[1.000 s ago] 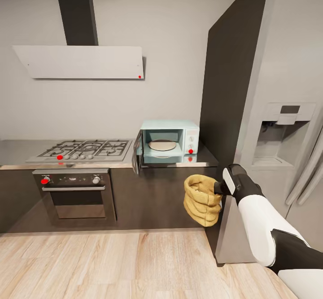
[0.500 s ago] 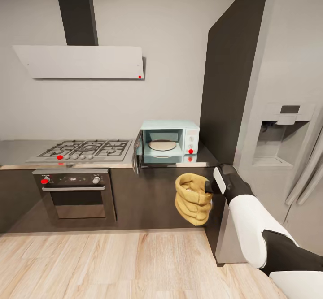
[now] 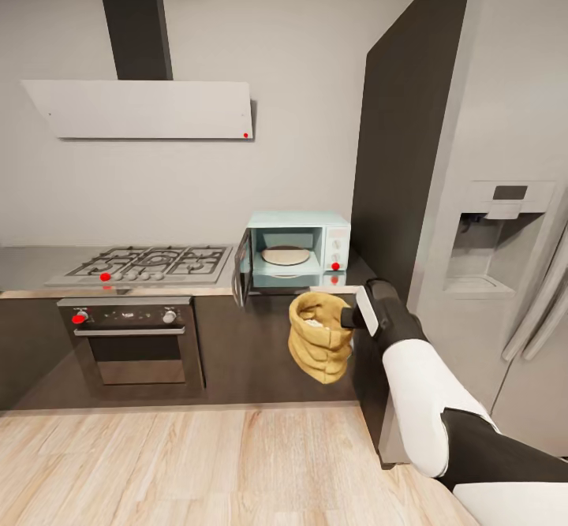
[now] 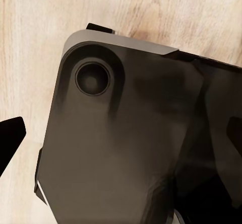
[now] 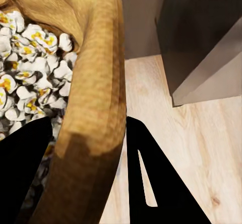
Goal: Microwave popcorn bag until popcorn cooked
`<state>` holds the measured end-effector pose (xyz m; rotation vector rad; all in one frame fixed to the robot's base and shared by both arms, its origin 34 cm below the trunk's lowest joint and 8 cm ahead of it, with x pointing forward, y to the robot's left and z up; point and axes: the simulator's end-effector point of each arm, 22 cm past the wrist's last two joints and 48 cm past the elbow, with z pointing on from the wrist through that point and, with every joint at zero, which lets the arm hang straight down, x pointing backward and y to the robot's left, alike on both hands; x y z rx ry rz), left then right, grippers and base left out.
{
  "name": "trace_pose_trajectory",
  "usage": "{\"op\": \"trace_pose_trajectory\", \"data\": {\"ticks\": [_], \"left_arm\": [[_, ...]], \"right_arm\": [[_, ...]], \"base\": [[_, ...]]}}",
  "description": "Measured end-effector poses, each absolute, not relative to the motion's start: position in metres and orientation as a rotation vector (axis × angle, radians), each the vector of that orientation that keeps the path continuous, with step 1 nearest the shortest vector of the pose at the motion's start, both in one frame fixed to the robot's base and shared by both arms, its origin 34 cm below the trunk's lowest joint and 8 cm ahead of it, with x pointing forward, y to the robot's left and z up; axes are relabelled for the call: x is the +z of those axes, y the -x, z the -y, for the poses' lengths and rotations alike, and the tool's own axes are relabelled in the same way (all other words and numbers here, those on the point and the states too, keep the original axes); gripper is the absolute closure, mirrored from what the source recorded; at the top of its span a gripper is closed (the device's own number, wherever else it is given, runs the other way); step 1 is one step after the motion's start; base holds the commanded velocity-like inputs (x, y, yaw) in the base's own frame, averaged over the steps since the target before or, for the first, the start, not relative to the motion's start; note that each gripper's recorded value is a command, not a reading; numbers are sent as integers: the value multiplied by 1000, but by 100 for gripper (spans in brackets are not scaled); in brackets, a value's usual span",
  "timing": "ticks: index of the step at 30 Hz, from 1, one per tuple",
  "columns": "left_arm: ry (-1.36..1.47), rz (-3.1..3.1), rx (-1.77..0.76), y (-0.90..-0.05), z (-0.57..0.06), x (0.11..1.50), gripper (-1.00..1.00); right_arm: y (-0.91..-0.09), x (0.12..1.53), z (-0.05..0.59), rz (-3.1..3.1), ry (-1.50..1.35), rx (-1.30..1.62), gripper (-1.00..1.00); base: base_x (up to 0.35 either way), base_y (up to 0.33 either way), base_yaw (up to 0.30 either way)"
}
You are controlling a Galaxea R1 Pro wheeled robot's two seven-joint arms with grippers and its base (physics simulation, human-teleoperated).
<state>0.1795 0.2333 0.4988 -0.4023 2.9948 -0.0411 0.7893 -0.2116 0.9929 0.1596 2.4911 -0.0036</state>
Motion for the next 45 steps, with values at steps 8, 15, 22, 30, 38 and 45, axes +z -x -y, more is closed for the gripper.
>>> {"op": "trace_pose_trajectory", "data": {"ticks": [8, 15, 22, 30, 38, 45], "left_arm": [[402, -2995, -41, -179, -233, 499, -100], [402, -2996, -41, -179, -233, 499, -100], [402, -2996, -41, -179, -233, 499, -100], [402, -2996, -41, -179, -233, 499, -100], [401, -2995, -48, -180, -232, 499, -100], [397, -2995, -52, -179, -232, 499, -100]], "right_arm": [[-803, 1021, 200, -2503, -117, -11, 100], [-816, 1055, 197, -2468, -102, -9, 100], [-820, 1068, 196, -2451, -105, -1, 100], [-824, 1081, 197, -2427, -113, 5, 100], [-824, 1082, 198, -2424, -114, 4, 100], [-824, 1083, 198, -2423, -114, 4, 100]], "base": [[0, 0, 0], [0, 0, 0], [0, 0, 0], [0, 0, 0], [48, 0, 0], [299, 0, 0]]}}
